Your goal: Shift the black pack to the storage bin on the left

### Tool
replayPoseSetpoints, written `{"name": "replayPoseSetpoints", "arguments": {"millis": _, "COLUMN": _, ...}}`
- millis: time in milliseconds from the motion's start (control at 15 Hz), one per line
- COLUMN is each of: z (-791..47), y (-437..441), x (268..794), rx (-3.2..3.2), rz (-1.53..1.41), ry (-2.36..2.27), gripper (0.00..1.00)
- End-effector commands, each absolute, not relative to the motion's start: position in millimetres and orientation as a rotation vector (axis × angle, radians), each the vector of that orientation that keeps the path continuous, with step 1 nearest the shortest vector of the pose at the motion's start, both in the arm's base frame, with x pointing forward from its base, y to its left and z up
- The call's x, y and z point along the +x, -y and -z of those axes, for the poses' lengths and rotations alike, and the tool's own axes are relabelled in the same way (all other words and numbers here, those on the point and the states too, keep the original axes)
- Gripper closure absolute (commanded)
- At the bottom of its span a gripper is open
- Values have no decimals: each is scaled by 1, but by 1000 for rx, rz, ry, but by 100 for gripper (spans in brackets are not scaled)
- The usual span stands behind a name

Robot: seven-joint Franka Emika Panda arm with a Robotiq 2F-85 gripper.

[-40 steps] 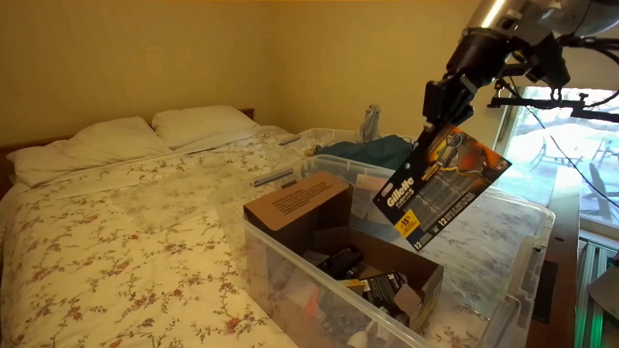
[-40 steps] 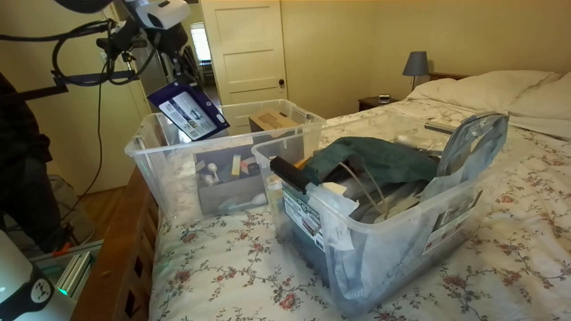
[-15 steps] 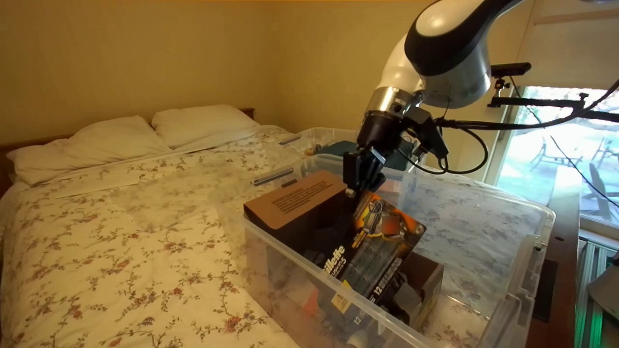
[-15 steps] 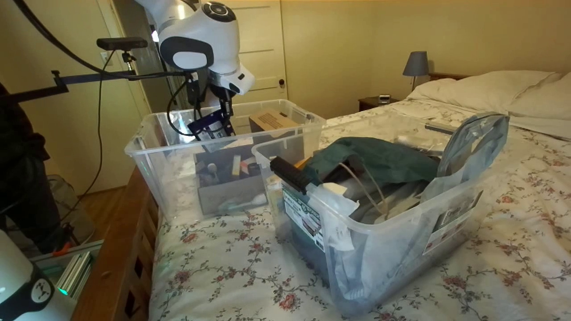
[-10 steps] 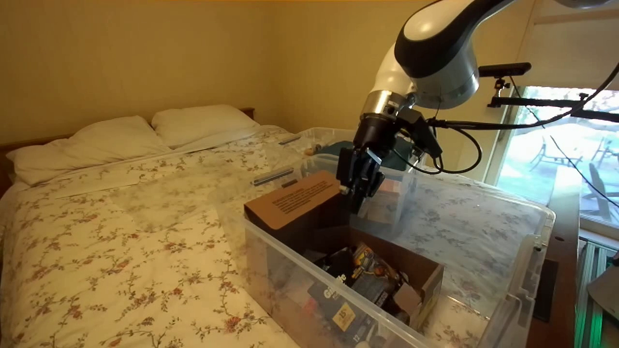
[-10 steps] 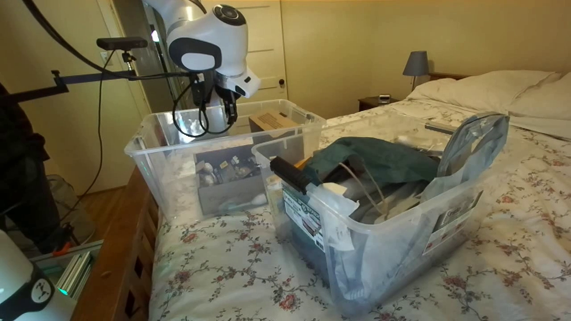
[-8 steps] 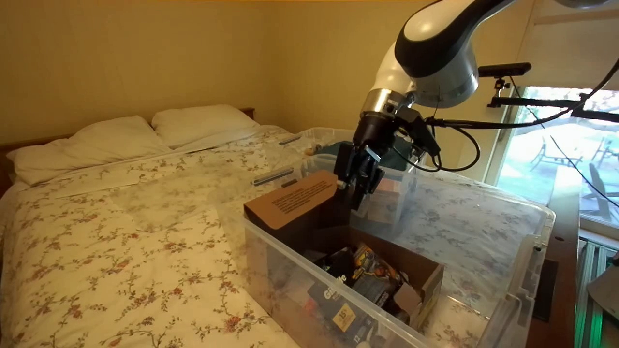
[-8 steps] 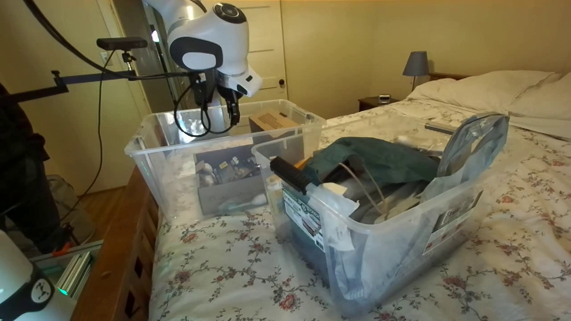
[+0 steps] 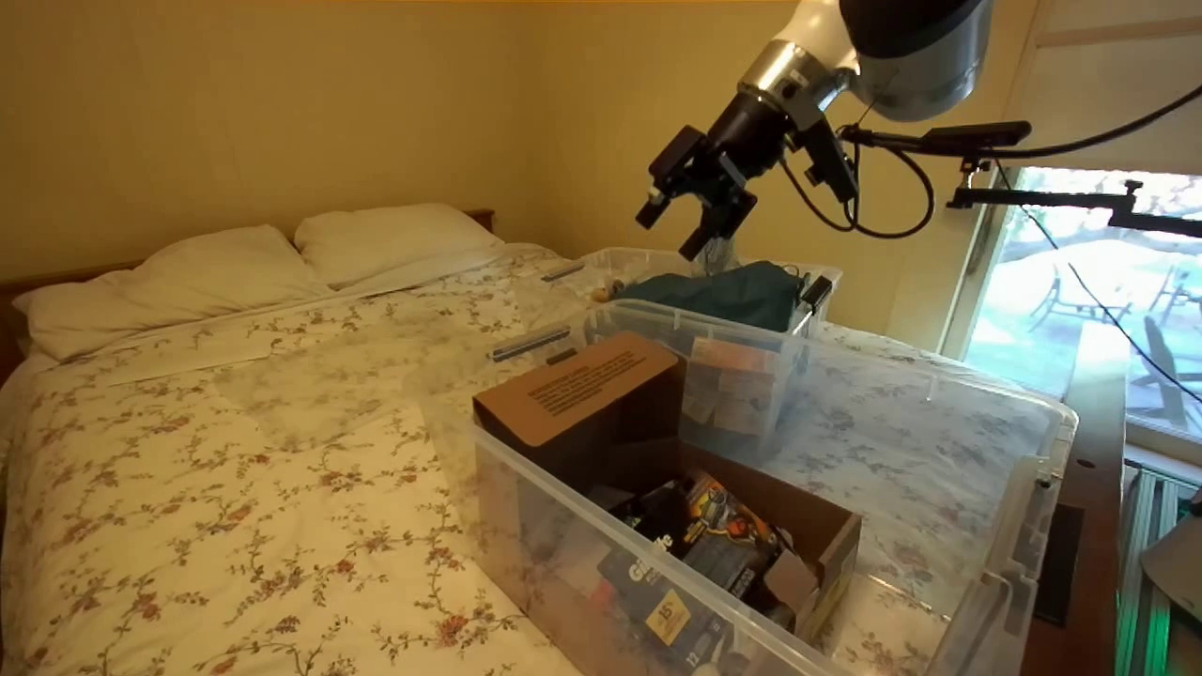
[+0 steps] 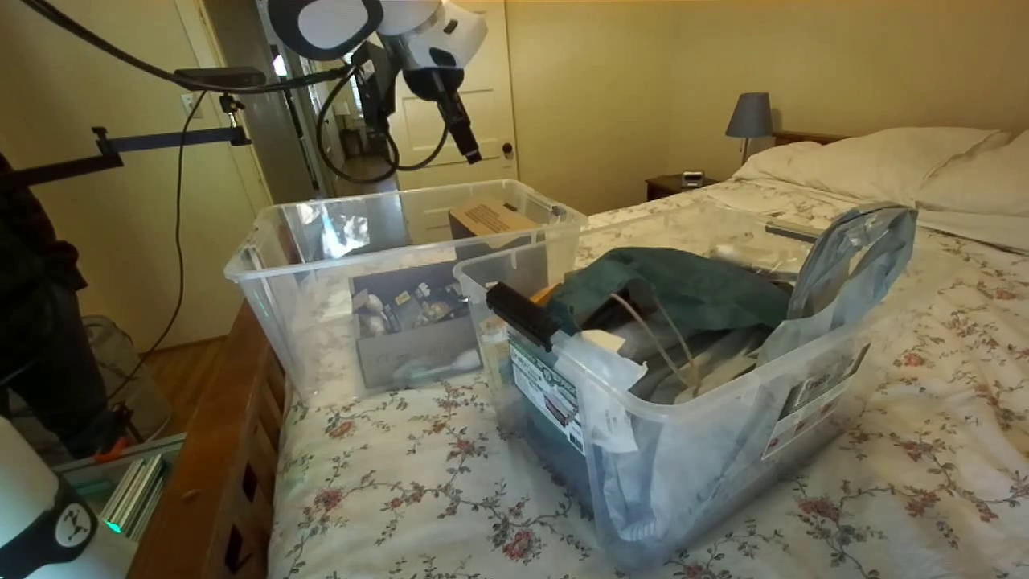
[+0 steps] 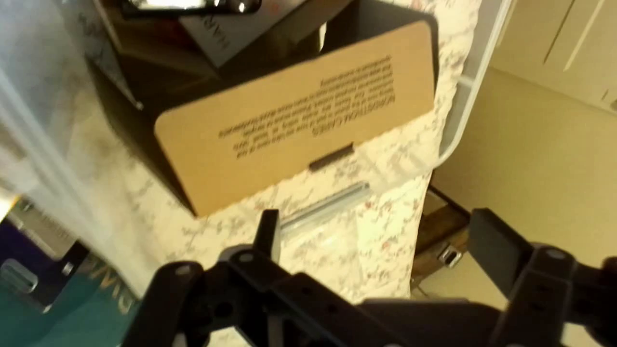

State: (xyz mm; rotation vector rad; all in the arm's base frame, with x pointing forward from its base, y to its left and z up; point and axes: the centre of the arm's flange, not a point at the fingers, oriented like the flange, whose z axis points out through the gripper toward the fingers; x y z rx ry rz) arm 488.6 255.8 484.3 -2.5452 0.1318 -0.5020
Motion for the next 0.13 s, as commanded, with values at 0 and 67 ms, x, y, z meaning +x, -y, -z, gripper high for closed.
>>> {"name": "replayPoseSetpoints", "arguments": {"millis": 0, "z": -516, "y": -210, "x": 508, "rx": -2633, "rz": 721, "ry": -218, "gripper": 0}}
{"name": "replayPoseSetpoints", "arguments": {"millis": 67, "z": -505, "y": -222, "x": 502, "rx": -2587, "rz": 635, "ry": -164, "gripper": 0}}
